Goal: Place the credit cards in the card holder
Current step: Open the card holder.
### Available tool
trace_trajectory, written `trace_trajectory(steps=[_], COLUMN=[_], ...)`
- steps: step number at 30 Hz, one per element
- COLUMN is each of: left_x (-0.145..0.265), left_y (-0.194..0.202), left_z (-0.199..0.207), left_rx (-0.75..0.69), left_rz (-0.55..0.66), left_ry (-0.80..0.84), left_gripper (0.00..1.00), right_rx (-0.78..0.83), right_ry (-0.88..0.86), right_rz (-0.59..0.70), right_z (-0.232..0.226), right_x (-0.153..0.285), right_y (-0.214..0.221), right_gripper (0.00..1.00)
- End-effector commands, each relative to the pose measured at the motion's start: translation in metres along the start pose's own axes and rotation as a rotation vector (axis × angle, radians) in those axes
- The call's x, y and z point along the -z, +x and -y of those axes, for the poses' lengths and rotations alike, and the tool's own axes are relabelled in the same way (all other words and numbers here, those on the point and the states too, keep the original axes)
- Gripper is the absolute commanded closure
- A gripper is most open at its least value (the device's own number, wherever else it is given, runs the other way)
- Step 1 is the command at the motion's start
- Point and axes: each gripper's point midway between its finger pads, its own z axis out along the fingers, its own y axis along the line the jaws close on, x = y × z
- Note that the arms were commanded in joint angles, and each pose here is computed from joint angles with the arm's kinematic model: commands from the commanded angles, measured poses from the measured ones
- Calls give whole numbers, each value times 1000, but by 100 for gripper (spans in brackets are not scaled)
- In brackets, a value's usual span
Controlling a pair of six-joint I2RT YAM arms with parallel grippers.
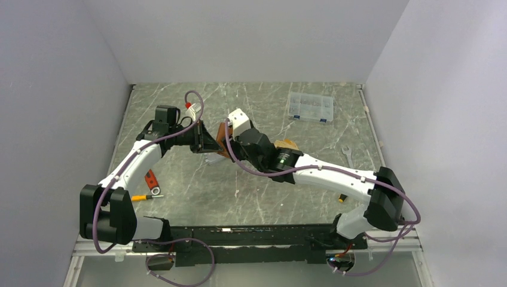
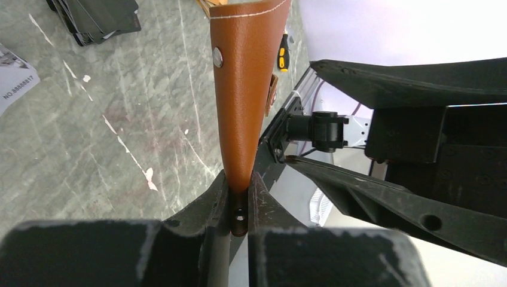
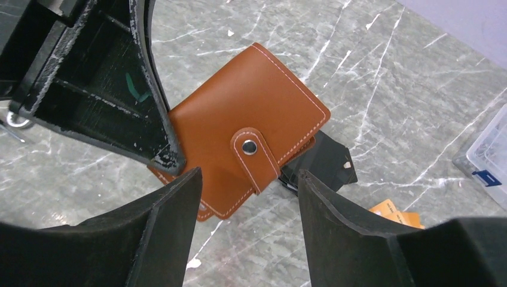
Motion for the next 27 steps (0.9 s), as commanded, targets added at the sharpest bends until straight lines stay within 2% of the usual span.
trace_trajectory(steps=[1,4,7,12,18,27], left_x=[6,6,7,8,9,10], left_y=[-13,-12,-12,-9,-7,-1], left_z=[26,29,33,39,44,48], left_rx=[-57,-55,-53,-48,-36,-27], left_rz=[16,9,5,1,-12,-19], left_ry=[81,98,117,152,187,223], left_gripper=[100,100,100,100,100,100], right_rx=[18,39,51,77,146,165], right_ry=[12,25,43,100,196,313], right_rz=[82,66,54,44,64,127], right_z=[-5,-6,-6,-1,1,9], right_x=[-6,-12,-17,-21,-25,-27], right_y=[-30,-24,-19,-12,-7,-15], right_gripper=[39,41,48,67,81,92])
